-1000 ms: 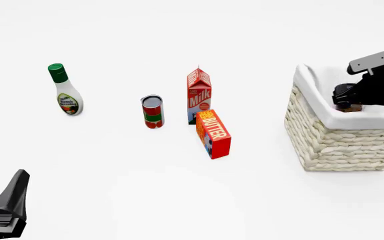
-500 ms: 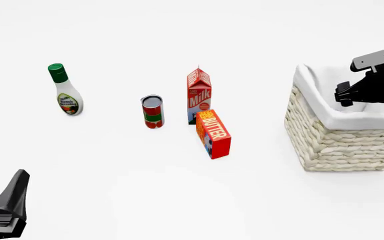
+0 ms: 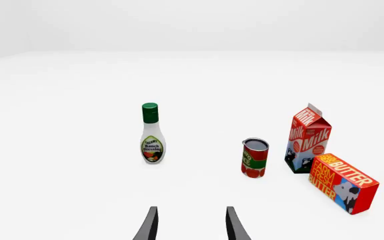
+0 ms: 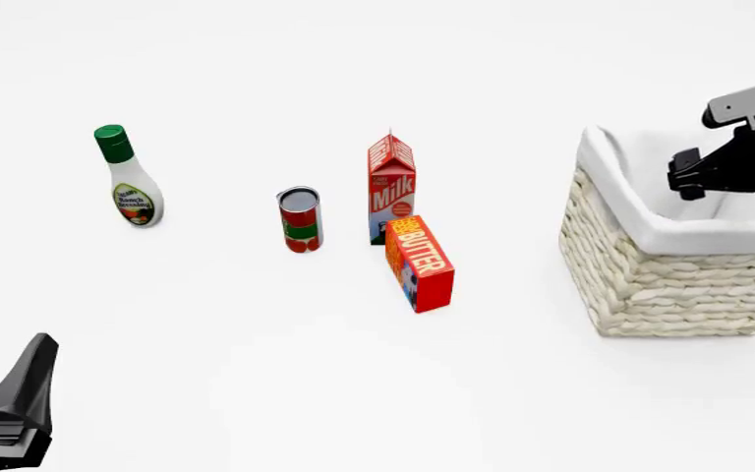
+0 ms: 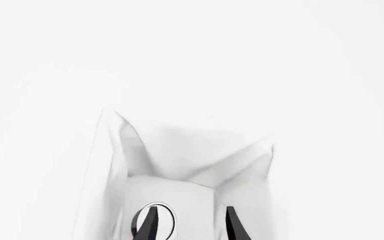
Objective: Pick the alphabet soup and place it in the basket.
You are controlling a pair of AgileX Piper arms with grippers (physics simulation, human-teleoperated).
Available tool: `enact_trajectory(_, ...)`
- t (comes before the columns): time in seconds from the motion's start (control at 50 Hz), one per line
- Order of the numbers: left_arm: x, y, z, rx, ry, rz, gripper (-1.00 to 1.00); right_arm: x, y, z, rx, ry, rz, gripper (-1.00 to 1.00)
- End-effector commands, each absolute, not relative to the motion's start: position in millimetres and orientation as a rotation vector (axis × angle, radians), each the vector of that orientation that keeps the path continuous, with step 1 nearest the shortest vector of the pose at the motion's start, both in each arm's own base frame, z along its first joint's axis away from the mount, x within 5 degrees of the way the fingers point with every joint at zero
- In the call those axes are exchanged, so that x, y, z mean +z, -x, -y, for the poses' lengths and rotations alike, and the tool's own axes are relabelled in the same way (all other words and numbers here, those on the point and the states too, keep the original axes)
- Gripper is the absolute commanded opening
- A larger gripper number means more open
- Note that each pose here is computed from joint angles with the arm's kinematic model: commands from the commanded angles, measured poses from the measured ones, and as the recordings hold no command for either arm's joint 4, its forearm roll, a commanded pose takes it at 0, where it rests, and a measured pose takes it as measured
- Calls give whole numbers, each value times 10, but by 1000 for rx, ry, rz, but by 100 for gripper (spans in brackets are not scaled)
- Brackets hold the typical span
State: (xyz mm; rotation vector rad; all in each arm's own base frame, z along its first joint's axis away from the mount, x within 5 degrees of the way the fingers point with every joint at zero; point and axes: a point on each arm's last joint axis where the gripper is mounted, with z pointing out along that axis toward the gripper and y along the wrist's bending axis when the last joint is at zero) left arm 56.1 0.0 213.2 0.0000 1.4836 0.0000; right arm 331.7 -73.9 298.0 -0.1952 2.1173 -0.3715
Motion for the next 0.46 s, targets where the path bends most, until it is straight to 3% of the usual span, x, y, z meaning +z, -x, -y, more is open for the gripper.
enact_trajectory(0.02,2132,-561,0,0,0,-1484,100,3188,-3139,702,-382,190,-2079,100)
enact_trajectory(0.46,2132,-561,0,0,0,-1484,100,3720,-2620,528,-383,187,-1974,100)
